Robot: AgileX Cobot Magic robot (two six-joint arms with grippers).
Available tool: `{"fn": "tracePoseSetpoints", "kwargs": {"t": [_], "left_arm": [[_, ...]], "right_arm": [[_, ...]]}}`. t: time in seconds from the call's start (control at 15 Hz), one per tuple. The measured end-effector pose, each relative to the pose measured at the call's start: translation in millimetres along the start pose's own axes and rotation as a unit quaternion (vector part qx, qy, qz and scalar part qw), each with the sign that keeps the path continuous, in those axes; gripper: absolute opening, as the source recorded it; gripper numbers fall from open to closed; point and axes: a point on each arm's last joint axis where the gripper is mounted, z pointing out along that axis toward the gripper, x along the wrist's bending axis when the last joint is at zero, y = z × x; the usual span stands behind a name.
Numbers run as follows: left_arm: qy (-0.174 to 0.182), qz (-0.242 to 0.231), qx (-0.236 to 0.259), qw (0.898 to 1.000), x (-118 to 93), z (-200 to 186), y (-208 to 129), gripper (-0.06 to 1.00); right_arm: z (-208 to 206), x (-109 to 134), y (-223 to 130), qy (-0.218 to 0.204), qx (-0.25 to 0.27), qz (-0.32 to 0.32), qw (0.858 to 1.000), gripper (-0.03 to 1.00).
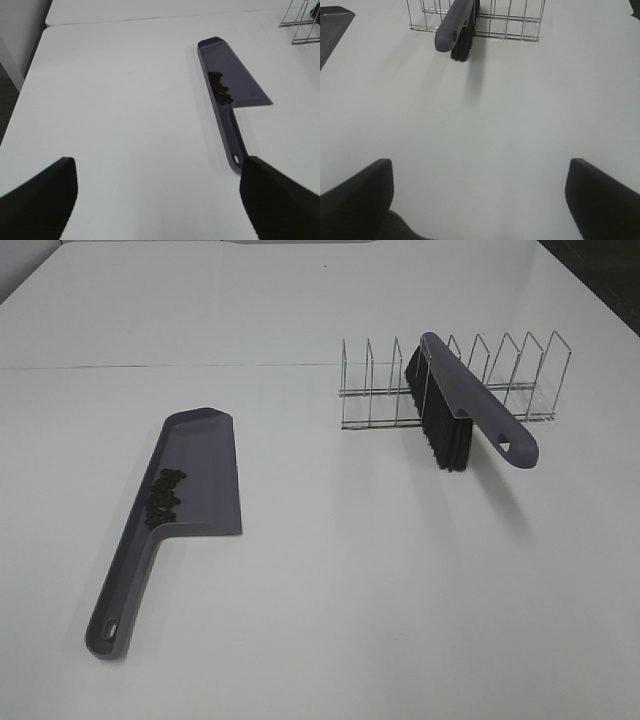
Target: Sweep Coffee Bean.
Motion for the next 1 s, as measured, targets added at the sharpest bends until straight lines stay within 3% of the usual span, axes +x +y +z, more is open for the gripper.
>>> {"fn": "tracePoseSetpoints", "kwargs": {"t": [0.6, 1.0], "left_arm": [[-0.016, 0.036, -0.015, 0.999, -2.9, 5.0, 0.0, 0.81], [0.004, 0.029, -0.015, 0.999, 0.7, 5.0, 0.2, 0.81]], "right_arm": [[0.0, 0.0, 0.0, 0.000, 0.000, 0.000, 1.000, 0.79], [0.0, 0.0, 0.0, 0.000, 0.000, 0.003, 1.000, 0.79]]}}
